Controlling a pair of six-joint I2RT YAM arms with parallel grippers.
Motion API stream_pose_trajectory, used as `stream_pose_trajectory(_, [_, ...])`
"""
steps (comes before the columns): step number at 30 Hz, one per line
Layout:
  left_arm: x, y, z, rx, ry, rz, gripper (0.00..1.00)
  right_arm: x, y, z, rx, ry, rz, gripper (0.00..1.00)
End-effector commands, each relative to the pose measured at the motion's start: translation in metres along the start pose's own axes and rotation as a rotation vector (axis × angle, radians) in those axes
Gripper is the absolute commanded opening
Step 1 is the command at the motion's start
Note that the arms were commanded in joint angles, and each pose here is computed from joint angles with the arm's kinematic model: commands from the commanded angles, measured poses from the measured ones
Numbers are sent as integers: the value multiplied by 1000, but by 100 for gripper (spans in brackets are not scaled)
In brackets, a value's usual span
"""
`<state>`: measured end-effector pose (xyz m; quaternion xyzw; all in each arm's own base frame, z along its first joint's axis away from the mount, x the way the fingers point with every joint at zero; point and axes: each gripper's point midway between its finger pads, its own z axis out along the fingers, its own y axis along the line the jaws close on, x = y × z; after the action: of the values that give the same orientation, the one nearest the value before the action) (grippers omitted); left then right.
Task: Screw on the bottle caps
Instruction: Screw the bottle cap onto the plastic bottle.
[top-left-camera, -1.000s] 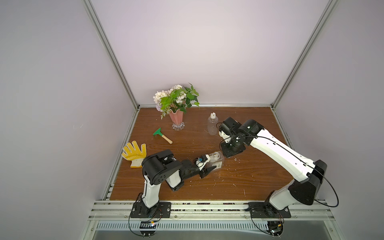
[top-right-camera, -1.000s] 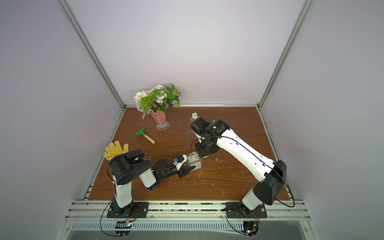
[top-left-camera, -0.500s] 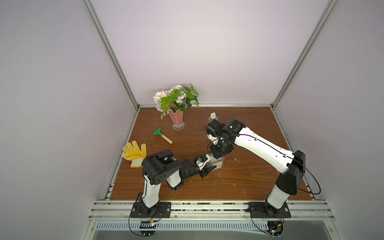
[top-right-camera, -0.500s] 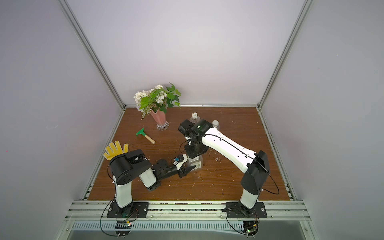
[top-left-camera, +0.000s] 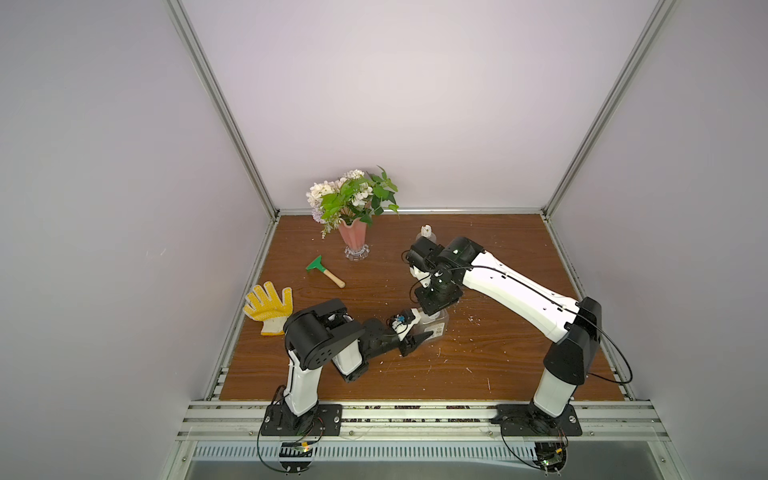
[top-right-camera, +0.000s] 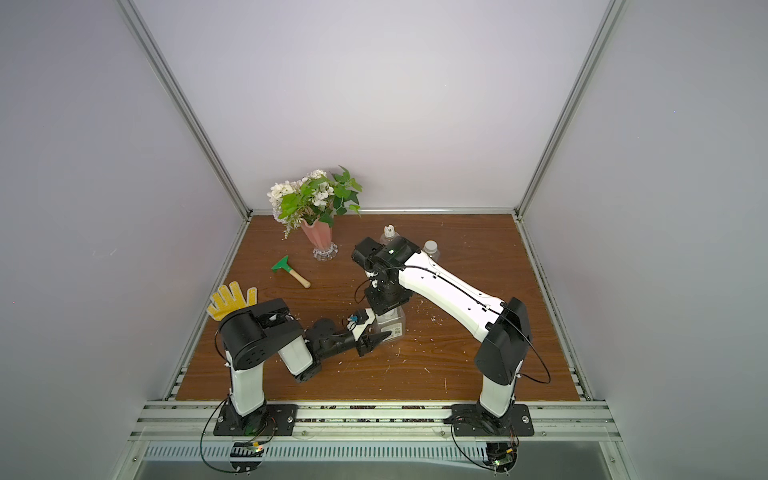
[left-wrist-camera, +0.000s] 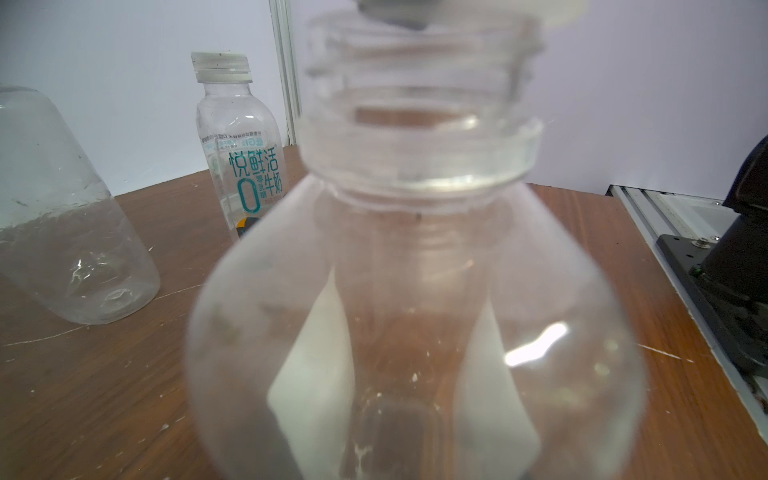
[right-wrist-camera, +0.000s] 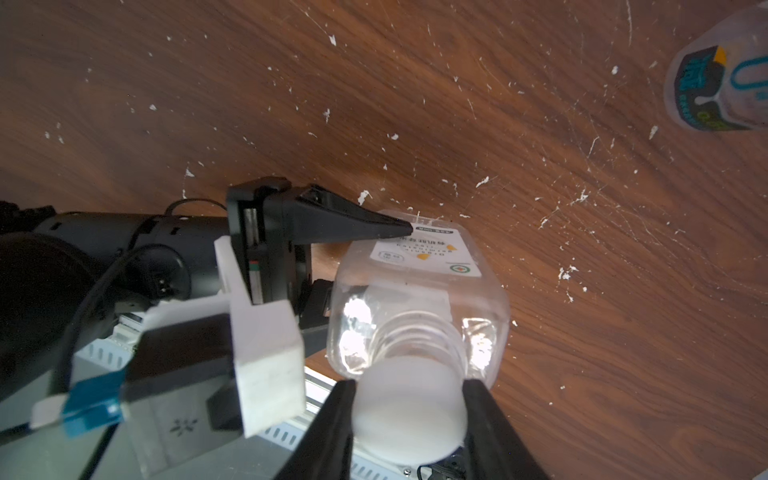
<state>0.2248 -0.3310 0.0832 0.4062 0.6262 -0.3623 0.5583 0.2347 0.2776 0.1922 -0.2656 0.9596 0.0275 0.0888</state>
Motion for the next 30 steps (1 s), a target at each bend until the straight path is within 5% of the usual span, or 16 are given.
stream_pose_trajectory(1, [-10,-5,3,24,-42,17,52,-2,-1,-7,23,-8,-20,40])
stream_pose_trajectory(30, [-10,-5,4,21,-41,17,53,6,-12,-1,81,24,-28,41])
